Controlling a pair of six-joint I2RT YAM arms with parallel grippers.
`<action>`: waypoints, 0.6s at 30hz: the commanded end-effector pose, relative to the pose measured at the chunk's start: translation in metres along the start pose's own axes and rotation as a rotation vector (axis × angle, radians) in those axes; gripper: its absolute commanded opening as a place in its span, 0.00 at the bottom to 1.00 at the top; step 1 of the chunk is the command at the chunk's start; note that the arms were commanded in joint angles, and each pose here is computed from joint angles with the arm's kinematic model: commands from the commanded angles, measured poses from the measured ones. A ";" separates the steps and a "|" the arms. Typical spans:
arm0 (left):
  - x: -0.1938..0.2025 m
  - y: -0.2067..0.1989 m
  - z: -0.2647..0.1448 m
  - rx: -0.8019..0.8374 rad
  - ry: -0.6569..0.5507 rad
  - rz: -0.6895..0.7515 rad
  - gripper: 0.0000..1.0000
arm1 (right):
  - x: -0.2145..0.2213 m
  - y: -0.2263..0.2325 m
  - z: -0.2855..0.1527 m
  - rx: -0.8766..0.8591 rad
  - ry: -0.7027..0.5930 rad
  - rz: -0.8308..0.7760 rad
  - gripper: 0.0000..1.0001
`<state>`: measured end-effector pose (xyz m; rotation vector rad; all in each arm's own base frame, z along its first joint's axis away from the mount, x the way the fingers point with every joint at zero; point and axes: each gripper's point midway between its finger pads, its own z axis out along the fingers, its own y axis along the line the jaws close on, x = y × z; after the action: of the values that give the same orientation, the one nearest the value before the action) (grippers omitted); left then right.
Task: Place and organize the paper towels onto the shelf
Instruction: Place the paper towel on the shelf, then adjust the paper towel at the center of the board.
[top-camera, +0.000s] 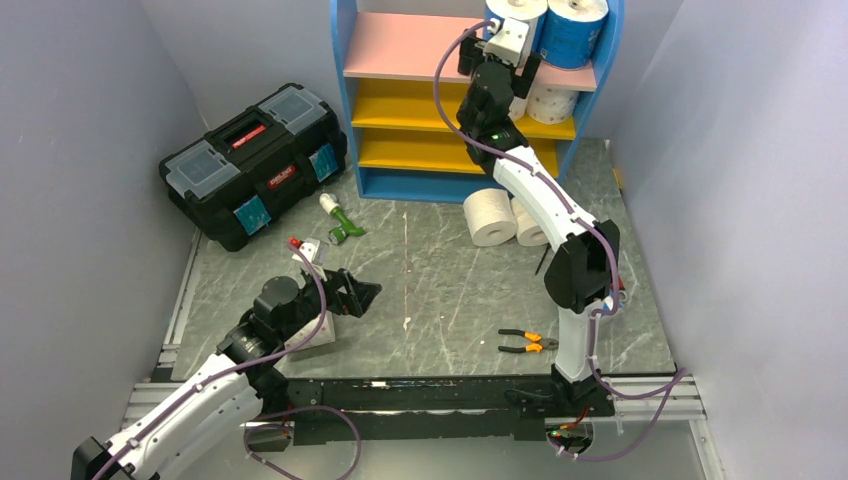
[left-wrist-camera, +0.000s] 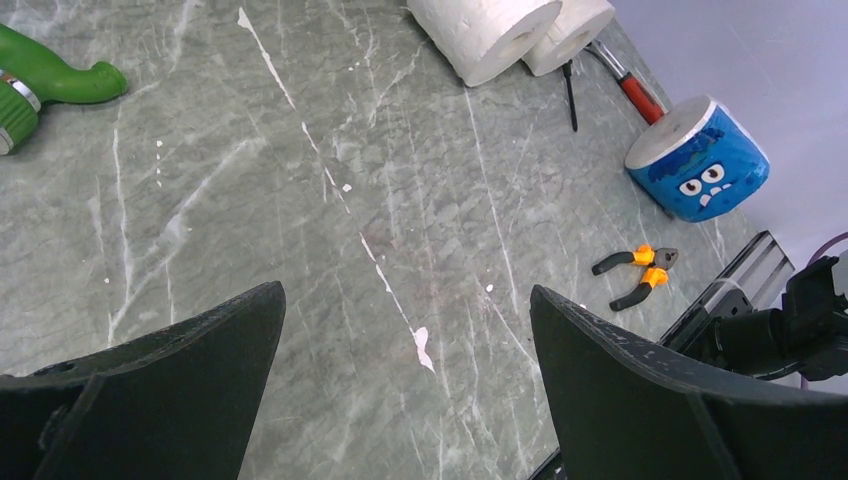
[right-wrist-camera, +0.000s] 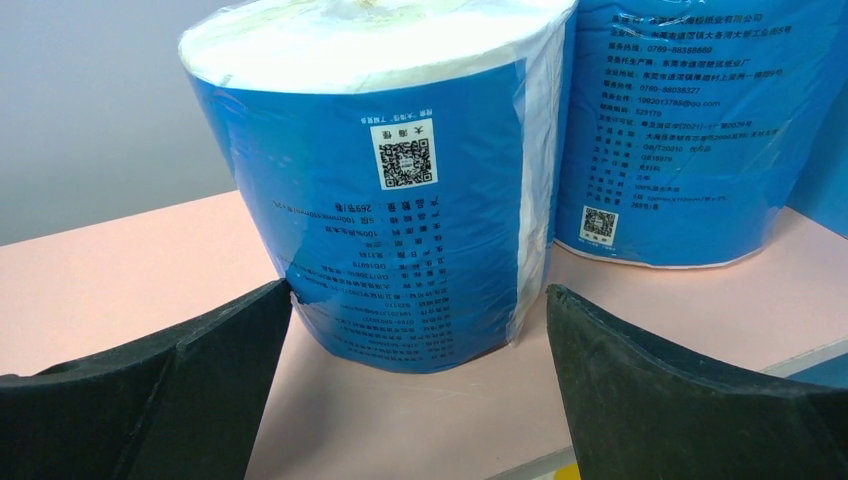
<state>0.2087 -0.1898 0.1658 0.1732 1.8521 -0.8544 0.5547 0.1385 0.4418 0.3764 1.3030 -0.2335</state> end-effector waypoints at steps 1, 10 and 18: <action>-0.014 -0.013 -0.003 0.049 -0.047 -0.011 0.99 | -0.050 -0.011 -0.017 -0.009 -0.051 0.051 1.00; -0.021 -0.012 -0.016 0.035 -0.088 -0.031 0.99 | -0.101 -0.013 -0.070 -0.128 -0.006 0.111 1.00; -0.034 -0.013 -0.025 0.020 -0.132 -0.045 0.99 | -0.138 -0.026 -0.123 -0.358 0.138 0.307 1.00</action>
<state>0.1981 -0.1787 0.1966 0.1270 1.7365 -0.8960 0.4337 0.1536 0.5369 0.3088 1.3082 0.0813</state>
